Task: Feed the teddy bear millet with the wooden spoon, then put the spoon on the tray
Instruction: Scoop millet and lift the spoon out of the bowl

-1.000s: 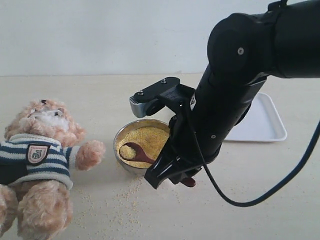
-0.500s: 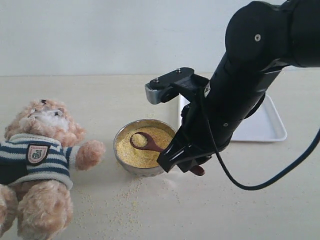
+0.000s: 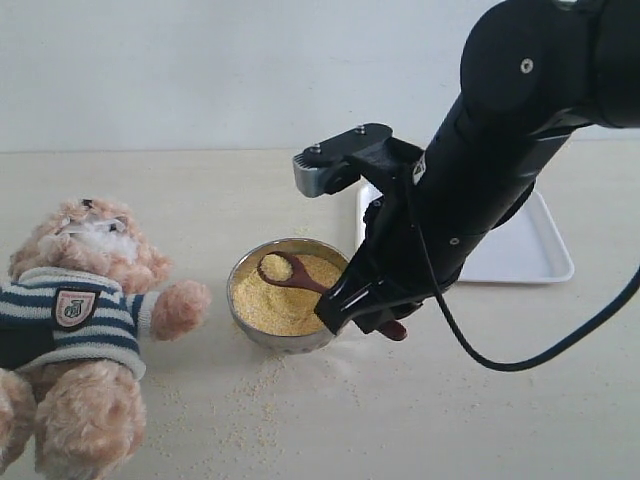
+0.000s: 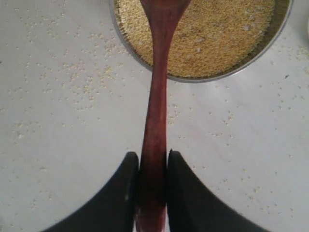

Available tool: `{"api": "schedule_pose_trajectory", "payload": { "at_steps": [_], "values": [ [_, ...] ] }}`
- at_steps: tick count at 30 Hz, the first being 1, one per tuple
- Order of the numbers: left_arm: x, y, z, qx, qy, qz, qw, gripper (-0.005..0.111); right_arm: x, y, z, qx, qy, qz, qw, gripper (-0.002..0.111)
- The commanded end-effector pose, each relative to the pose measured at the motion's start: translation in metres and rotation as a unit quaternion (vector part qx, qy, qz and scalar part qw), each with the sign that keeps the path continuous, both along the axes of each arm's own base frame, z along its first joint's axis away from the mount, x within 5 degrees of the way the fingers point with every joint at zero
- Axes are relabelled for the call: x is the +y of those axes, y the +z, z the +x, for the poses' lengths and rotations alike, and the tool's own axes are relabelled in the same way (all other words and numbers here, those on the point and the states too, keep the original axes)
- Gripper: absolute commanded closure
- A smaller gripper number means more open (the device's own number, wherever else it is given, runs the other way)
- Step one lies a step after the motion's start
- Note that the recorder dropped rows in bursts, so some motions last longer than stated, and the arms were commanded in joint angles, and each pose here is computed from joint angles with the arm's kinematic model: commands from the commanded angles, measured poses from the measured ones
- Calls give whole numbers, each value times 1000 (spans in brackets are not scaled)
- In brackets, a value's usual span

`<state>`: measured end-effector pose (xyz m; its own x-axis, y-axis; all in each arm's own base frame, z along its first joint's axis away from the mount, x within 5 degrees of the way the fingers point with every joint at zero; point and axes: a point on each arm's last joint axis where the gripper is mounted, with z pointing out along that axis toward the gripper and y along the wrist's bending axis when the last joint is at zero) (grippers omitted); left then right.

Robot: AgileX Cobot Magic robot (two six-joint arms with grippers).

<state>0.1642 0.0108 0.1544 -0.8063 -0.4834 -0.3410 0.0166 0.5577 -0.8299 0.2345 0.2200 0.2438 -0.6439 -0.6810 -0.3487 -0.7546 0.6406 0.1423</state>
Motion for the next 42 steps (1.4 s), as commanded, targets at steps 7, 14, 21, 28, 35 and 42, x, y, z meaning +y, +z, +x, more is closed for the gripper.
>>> {"api": "schedule_pose_trajectory", "payload": {
  "at_steps": [7, 14, 21, 28, 35, 42],
  "values": [
    [0, 2, 1, -11, 0, -11, 1000, 102, -7, 10, -7, 5, 9, -12, 1000, 108],
    [-1, 3, 1, -11, 0, -12, 1000, 102, -9, 9, -11, 24, 26, -25, 999, 108],
    [-1, 3, 1, -11, 0, -12, 1000, 102, -8, 9, -10, 18, 23, -20, 999, 108],
    [-1, 3, 1, -11, 0, -12, 1000, 102, -8, 11, -9, 10, 22, -17, 1000, 108],
    [-1, 3, 1, -11, 0, -12, 1000, 102, 5, 13, -20, -21, 56, -17, 998, 108],
    [-1, 3, 1, -11, 0, -12, 1000, 102, 1, 7, -25, 6, 44, -33, 998, 108]
  ]
}}
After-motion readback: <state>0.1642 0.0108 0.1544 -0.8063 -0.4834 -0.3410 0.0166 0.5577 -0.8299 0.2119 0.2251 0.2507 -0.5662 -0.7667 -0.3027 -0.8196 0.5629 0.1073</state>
